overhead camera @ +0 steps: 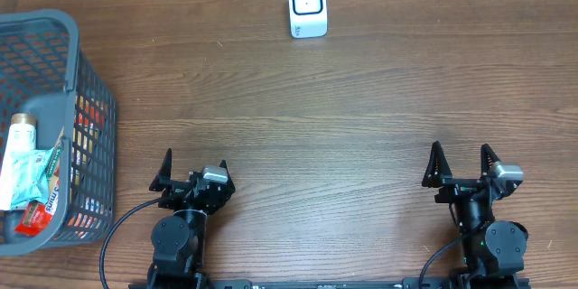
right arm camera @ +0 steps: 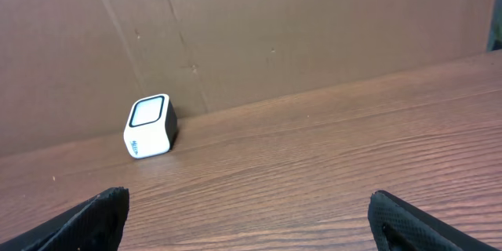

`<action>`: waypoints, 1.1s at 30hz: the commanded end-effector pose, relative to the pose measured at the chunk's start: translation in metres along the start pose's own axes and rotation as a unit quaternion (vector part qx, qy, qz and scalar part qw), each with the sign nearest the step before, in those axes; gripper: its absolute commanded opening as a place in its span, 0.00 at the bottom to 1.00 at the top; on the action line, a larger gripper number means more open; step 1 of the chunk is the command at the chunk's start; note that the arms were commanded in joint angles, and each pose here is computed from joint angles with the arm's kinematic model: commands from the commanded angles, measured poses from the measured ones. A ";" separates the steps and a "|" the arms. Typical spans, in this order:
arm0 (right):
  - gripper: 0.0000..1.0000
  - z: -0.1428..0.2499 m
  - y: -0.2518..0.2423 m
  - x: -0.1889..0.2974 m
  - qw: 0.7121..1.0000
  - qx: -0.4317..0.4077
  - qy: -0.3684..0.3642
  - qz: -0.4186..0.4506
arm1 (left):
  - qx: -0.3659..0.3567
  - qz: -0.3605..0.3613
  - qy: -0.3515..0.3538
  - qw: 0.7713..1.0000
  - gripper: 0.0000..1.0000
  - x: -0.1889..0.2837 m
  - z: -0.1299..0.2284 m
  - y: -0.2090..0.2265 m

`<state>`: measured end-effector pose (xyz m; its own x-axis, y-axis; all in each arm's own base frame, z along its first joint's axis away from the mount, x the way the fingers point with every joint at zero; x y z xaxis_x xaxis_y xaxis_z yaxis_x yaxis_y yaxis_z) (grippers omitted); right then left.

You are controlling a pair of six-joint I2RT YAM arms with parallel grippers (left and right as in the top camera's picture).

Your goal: Scan the item barcode

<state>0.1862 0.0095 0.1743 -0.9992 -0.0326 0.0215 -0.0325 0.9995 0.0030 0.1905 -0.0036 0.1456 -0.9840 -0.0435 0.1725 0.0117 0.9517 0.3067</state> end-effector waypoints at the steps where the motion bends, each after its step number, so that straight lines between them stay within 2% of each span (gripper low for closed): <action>1: 1.00 0.002 0.001 0.000 1.000 0.005 -0.002 -0.003 | -0.010 -0.001 0.003 1.000 1.00 -0.001 0.002 -0.001; 24: 1.00 0.002 0.001 0.000 1.000 0.005 -0.002 -0.004 | -0.002 0.006 -0.012 1.000 1.00 0.000 -0.003 -0.002; 33: 1.00 0.002 0.001 0.000 1.000 0.012 -0.002 -0.003 | 0.089 0.017 -0.022 0.996 1.00 0.000 -0.007 -0.003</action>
<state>0.1862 0.0103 0.1743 -0.9990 -0.0394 0.0215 -0.0394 0.9992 0.0016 0.1915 -0.0058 0.1513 -0.9897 -0.0239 0.1408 0.0082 0.9748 0.2231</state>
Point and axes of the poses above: each gripper's point midway between its finger pads, its own x axis back along the fingers, its own y axis along the line the jaws close on, z = x × y, the point moved 6 cm from there along x, back along the fingers, and after that the axes turned 14 degrees about x, right-handed, at the moved point
